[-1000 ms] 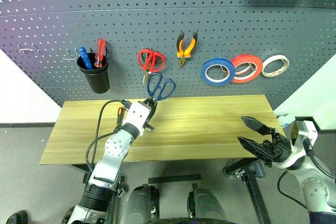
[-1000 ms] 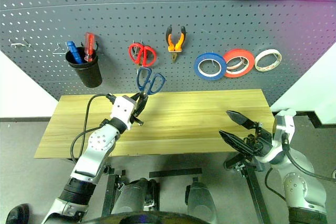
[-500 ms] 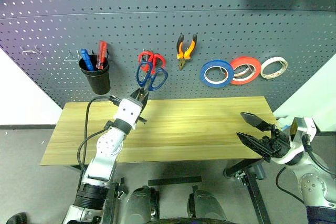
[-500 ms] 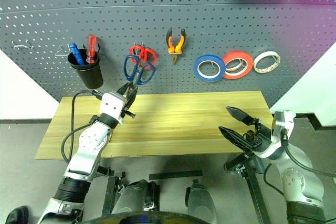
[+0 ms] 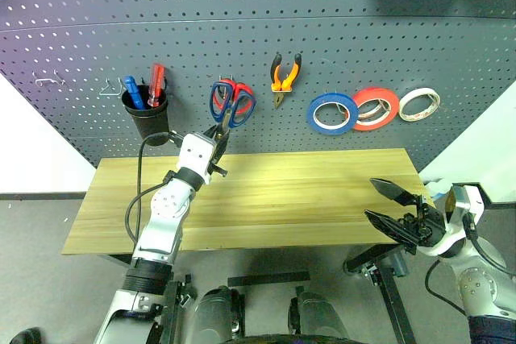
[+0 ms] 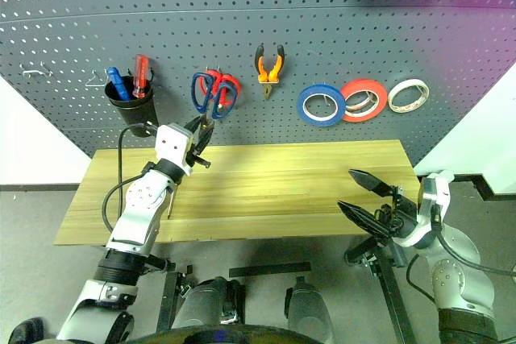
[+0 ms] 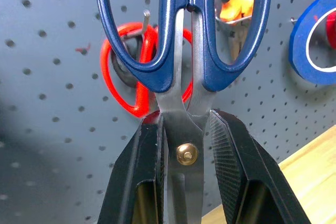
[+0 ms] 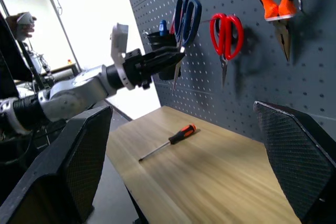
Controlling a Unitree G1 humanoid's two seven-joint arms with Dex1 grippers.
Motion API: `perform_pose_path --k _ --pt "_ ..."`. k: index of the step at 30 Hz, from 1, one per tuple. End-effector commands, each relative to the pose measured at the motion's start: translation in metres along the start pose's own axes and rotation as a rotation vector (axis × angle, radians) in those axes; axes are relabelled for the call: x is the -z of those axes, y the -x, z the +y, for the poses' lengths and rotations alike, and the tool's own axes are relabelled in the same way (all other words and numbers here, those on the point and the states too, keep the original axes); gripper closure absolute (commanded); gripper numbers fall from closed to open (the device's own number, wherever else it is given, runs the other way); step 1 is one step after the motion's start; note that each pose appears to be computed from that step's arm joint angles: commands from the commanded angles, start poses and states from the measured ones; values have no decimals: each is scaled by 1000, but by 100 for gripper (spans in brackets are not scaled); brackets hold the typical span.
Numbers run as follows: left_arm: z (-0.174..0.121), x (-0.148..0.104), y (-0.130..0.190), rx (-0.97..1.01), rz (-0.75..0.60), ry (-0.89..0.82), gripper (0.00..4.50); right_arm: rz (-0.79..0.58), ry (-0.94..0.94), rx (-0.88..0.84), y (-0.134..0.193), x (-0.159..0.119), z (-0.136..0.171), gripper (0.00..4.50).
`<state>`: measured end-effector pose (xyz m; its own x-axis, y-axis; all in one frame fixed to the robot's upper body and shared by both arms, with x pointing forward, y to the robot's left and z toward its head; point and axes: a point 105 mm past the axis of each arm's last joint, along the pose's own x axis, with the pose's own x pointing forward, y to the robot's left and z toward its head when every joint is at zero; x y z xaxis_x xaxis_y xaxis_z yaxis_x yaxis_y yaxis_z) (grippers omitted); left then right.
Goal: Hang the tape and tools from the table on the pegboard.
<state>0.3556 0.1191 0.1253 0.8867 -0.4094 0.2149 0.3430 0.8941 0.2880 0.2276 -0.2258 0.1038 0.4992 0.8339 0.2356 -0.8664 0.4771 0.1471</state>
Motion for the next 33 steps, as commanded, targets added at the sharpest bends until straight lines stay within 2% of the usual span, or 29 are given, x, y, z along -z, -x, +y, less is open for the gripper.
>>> perform_pose_path --k 1,15,22,33 --pt "4 -12 -10 -18 -55 9 356 -20 49 -3 2 -8 0 0" --pt "8 14 -32 -39 27 70 356 -26 52 -30 0 -9 6 0" --pt "16 20 -43 -68 39 84 356 -16 43 -45 5 0 7 0" --pt "7 29 -38 -58 63 140 11 -11 52 -40 7 0 5 0"
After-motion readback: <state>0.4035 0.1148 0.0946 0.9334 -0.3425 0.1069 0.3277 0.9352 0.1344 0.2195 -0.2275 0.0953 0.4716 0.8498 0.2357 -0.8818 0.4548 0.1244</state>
